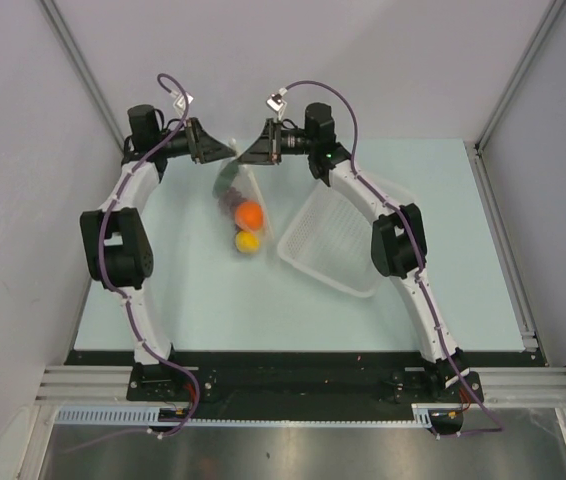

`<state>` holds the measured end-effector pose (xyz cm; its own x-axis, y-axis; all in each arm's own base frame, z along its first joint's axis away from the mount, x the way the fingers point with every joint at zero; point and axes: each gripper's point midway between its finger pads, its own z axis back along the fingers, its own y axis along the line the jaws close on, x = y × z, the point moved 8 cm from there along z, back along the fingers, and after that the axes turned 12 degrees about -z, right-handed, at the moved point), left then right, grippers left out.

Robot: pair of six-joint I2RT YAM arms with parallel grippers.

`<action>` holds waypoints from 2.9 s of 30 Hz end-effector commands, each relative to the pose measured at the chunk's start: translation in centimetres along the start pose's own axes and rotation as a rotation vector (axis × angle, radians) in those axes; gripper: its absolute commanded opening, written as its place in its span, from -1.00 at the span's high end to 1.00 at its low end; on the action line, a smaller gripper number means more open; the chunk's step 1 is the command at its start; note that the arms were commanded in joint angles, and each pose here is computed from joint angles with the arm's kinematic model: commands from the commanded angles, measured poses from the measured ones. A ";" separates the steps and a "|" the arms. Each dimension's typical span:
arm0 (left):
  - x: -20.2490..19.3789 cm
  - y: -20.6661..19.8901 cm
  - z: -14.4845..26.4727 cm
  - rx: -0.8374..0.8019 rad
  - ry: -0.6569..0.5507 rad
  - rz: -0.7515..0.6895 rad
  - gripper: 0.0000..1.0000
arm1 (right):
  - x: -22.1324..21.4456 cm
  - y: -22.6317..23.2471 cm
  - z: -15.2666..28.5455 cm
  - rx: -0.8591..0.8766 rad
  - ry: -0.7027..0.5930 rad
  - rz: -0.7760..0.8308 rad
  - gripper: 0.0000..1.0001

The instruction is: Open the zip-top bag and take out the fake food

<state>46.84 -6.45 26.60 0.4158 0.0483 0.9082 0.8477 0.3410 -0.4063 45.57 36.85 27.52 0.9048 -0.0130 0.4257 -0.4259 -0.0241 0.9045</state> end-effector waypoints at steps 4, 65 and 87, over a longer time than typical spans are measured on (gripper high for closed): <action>0.9 -1.1 0.1 -0.174 -0.058 -0.044 0.39 | 0.4 1.1 0.6 0.060 -0.003 0.028 1.00; 0.1 -3.4 -0.5 -0.138 -0.025 0.030 1.00 | 2.5 0.0 -0.5 0.002 -0.133 0.149 0.17; 1.1 -1.2 -0.4 0.152 -0.076 0.078 1.00 | 2.5 -0.3 0.8 -0.063 -0.139 0.102 1.00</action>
<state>45.83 -8.06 24.46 0.5604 0.1113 0.8207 0.7519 0.3470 -0.5605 48.62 36.89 25.89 0.8705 -0.1564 0.4667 -0.4664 0.0408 0.8836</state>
